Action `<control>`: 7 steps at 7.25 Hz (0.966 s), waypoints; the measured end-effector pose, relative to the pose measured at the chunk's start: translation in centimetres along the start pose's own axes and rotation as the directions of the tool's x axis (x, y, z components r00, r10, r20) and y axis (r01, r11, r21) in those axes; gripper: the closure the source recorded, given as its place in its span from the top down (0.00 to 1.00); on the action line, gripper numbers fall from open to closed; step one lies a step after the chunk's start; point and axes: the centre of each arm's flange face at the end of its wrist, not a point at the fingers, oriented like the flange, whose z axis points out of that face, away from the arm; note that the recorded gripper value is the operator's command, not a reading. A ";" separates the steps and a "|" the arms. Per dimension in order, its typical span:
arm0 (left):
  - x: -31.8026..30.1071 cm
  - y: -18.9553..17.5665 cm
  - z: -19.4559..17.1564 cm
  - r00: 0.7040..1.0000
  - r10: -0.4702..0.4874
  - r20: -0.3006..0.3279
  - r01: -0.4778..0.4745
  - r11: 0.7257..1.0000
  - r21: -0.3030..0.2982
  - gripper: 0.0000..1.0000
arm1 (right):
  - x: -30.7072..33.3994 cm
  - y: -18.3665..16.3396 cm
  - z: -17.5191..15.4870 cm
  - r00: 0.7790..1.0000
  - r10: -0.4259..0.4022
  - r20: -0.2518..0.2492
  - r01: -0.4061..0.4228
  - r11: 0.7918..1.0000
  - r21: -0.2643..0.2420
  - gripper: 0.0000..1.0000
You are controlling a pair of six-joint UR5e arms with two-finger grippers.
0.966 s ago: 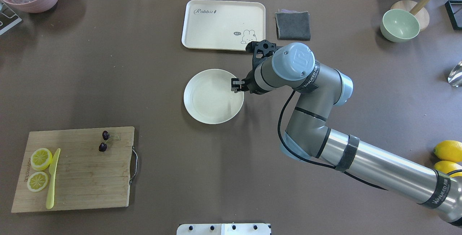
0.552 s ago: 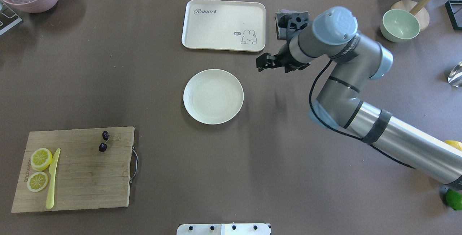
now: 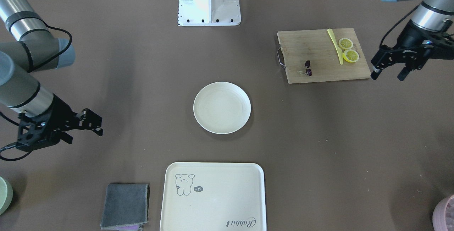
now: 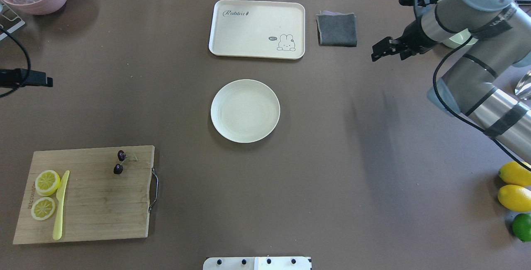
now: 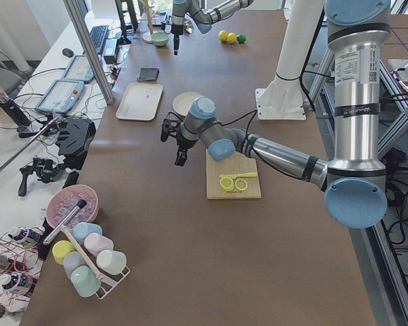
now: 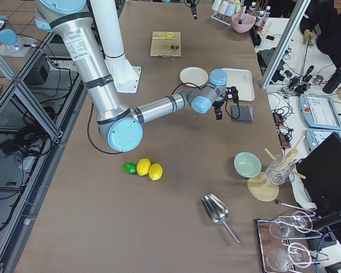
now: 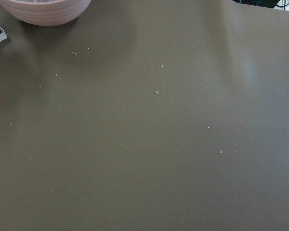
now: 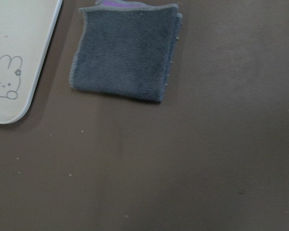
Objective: Place red cherry on plate
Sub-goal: 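Open the right gripper and withdraw it while the left arm reaches out, then grasp the dark cherries on the cutting board with the left gripper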
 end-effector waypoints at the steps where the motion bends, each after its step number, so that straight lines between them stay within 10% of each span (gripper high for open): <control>1: 3.5 1.8 0.1 0.998 0.035 0.048 -0.033 0.999 -0.036 0.98 | 2.4 0.2 -0.7 1.000 0.001 -0.007 -0.001 1.000 -0.004 1.00; 7: 13.4 13.7 7.5 0.990 0.140 0.027 -0.136 0.984 -0.118 0.93 | 10.1 1.5 -2.4 0.999 -0.027 -0.041 0.026 0.999 -0.025 1.00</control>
